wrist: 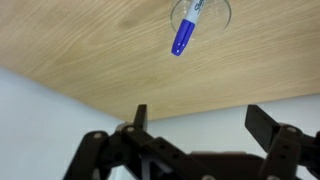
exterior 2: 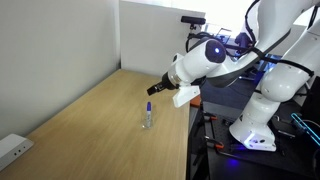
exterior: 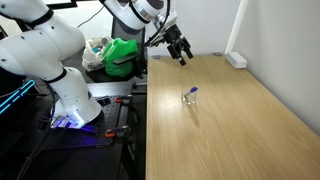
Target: Remove the blue marker from the glass cup
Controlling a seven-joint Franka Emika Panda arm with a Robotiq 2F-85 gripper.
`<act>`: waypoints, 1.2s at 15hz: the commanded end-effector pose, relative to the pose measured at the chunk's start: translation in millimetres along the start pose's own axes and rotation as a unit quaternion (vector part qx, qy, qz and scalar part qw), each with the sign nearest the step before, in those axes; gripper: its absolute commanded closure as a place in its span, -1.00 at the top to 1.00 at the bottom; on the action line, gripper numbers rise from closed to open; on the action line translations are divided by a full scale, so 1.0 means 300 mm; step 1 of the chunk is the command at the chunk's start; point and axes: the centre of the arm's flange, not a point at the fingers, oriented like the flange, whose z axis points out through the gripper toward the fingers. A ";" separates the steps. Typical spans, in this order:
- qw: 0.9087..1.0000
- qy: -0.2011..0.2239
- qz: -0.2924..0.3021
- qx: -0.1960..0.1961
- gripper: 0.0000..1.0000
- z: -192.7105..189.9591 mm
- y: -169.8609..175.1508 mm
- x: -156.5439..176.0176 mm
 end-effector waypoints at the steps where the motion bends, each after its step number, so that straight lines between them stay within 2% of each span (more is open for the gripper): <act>1: 1.000 -0.005 0.000 0.001 1.00 0.009 -0.006 -0.001; 5: 1.000 -0.011 0.002 0.003 1.00 0.020 -0.013 0.002; 7: 1.000 0.016 0.020 -0.015 1.00 0.010 -0.029 -0.022; 15: 0.991 0.069 0.075 -0.086 1.00 0.023 -0.085 -0.132; 18: 0.991 0.098 0.076 -0.058 1.00 0.047 -0.098 -0.155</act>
